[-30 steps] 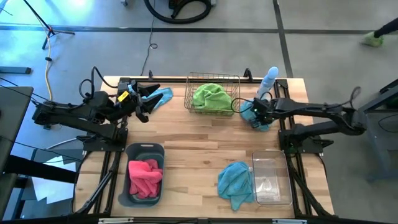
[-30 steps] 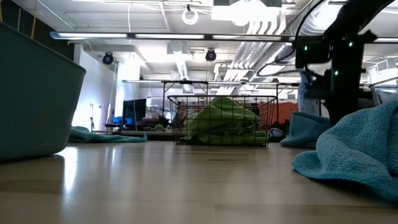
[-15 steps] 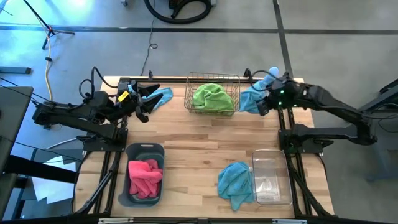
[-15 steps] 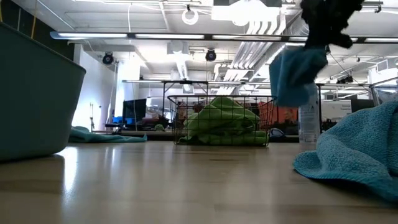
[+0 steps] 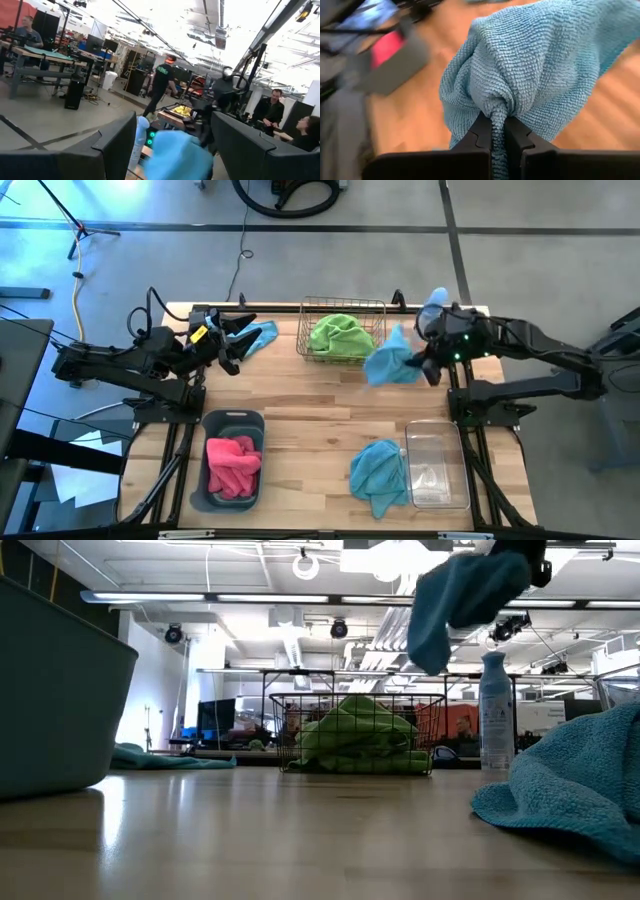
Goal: Sort microfiber towel by color & place in baskets
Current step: Put the top right blue towel into the transparent bin
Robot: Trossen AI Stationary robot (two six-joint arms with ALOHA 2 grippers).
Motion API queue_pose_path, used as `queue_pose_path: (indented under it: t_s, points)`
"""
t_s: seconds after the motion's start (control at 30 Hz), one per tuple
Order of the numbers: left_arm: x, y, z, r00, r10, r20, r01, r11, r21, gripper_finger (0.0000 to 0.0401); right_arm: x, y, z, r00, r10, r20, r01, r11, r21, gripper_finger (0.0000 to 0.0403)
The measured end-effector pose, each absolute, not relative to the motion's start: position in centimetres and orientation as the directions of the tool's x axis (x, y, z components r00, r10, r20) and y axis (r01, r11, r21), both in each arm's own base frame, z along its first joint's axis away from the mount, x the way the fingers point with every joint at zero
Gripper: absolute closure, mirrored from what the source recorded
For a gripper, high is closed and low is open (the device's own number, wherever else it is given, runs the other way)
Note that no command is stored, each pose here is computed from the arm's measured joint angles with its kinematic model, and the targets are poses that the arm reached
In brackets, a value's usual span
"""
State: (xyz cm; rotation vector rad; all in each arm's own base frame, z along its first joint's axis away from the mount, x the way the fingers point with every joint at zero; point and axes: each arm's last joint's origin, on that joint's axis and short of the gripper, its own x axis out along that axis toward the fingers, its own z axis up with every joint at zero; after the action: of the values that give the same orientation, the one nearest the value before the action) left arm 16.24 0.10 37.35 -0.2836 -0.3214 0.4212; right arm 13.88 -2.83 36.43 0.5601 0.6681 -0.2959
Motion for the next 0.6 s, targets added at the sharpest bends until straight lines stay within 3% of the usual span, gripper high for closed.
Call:
queue_pose_path:
  t_s: [0.17,0.33,0.6]
  points:
    - [16.2,0.1,37.4,0.864,0.441,0.245,-0.349,0.873,-0.341,0.0155,14.5,0.1,36.9,0.786,0.146,-0.600,0.239,0.824,0.514,0.0402]
    - [16.2,0.1,37.4,0.863,0.441,0.245,-0.349,0.873,-0.340,0.0155,14.3,3.6,37.2,0.731,0.385,-0.563,0.096,0.759,0.644,0.0402]
    - [16.2,0.1,37.4,0.863,0.441,0.245,-0.350,0.873,-0.340,0.0155,12.2,7.6,36.9,0.515,0.619,-0.593,0.136,0.624,0.769,0.0402]
